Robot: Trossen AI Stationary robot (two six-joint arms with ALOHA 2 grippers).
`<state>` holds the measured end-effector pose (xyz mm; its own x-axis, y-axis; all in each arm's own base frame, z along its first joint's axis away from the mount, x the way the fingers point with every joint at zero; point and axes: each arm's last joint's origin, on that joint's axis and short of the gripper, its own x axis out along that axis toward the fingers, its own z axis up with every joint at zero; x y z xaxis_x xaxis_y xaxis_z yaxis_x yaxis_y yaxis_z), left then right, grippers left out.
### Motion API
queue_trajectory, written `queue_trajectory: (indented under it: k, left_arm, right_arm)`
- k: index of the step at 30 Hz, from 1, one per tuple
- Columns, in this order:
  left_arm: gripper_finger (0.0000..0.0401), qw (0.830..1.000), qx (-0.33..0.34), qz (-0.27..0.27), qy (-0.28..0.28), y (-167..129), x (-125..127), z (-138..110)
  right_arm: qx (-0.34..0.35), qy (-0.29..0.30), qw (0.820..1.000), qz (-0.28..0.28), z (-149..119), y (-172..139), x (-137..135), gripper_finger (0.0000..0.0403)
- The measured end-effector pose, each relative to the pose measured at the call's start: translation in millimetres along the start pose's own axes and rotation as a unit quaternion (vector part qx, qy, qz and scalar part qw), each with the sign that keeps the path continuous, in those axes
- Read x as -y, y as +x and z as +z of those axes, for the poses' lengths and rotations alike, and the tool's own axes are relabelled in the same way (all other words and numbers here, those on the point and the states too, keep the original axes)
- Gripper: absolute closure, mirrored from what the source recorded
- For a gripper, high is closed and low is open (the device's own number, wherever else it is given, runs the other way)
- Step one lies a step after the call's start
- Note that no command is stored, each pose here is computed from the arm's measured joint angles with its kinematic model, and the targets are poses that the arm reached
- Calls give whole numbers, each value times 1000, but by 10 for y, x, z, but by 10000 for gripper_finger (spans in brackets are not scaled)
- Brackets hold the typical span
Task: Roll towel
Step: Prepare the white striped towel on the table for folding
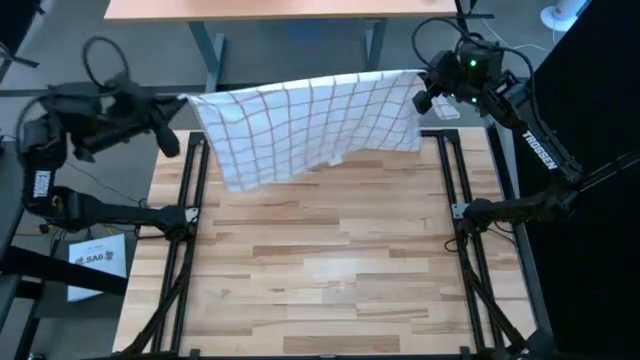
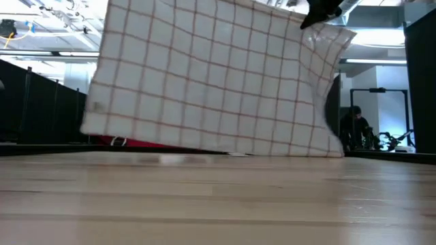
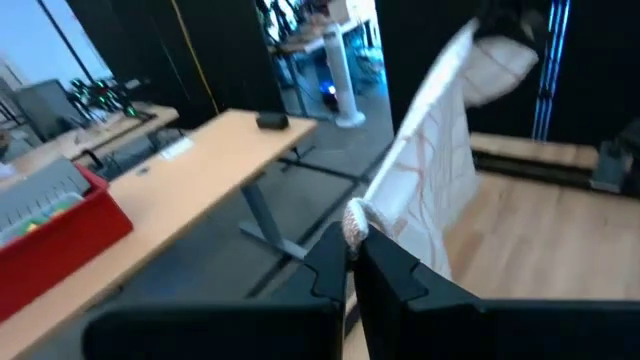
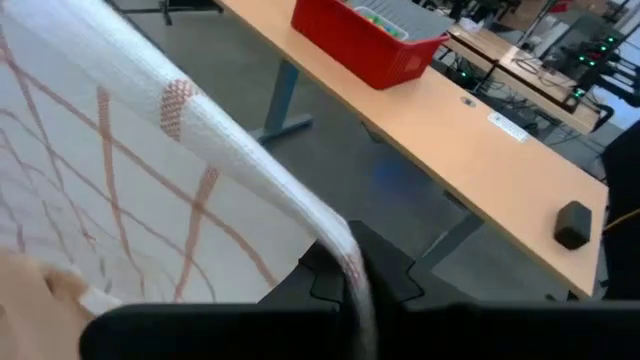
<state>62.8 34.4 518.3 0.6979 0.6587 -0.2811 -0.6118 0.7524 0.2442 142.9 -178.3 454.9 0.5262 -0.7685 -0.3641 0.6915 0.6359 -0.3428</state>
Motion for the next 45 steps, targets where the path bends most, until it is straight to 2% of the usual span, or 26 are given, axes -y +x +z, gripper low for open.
queue_trajectory:
  k: [4, 9, 16, 21, 26, 33, 37, 40, 45]
  left_arm:
    - [401, 1000, 3, 3, 1, -50, -40, 76]
    - [401, 998, -55, -20, 0, 98, 36, 30]
    - [401, 992, -94, -80, -39, 158, 126, -12]
    - [401, 980, -133, -141, -52, 281, 360, -69]
    - [401, 965, -169, -200, -17, 530, 830, -81]
    - [401, 941, -209, -262, 59, 709, 1690, -211]
    - [401, 913, -248, -310, 93, 856, 2238, -325]
    - [401, 889, -272, -361, 80, 990, 2630, -396]
    - [401, 879, -224, -419, 33, 1116, 3165, -396]
  right_arm:
    - [-6, -6, 1000, 12, -2, 2, -51, 403]
    - [-22, -8, 999, 35, -18, 127, -114, 403]
    - [-70, -21, 993, 91, -91, 625, -321, 403]
    - [-60, -24, 991, 119, -94, 969, -462, 403]
    - [-63, -28, 989, 133, -129, 1213, -583, 403]
    - [-72, -36, 985, 153, -192, 1502, -800, 403]
    - [-59, -48, 984, 164, -163, 1538, -926, 403]
    - [-61, -70, 980, 178, -156, 1509, -1019, 403]
    - [-86, -120, 965, 214, -183, 1407, -1200, 403]
